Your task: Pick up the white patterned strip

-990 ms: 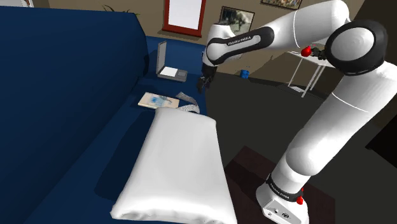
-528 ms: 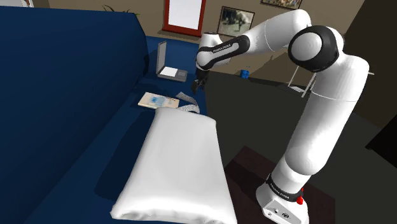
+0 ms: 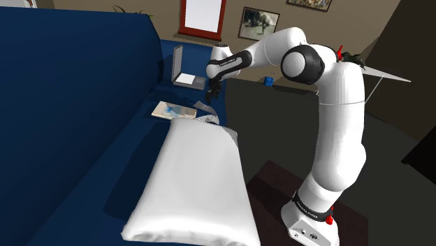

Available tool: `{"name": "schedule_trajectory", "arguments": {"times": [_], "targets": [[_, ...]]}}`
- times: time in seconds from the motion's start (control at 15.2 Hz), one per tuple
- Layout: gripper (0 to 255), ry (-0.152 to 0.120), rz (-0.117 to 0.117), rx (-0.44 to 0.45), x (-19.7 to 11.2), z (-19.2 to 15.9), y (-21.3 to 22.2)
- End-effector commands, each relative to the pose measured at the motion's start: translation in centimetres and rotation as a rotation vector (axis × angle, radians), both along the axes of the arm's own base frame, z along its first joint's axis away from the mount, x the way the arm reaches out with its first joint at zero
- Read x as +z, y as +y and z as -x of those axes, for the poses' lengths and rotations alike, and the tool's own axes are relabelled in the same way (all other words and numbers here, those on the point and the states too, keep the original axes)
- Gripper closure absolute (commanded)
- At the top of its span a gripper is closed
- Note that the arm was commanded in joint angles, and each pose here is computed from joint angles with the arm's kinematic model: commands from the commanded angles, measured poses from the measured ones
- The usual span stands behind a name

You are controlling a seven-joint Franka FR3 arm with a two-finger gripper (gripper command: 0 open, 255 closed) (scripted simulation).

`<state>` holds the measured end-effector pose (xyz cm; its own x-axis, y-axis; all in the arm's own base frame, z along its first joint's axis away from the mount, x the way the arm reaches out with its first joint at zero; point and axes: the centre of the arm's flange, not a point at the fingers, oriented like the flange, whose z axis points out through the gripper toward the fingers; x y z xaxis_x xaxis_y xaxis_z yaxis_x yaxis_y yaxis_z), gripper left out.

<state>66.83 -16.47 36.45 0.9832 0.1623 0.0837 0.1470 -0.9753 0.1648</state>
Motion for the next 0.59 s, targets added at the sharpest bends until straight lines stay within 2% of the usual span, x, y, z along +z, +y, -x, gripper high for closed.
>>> {"name": "schedule_trajectory", "arguments": {"times": [0.0,0.53], "targets": [[0,0.002,0.009,0.0,-1.6,-2.1,-1.3],[0,0.003,0.012,0.0,-5.7,-2.7,-1.7]]}}
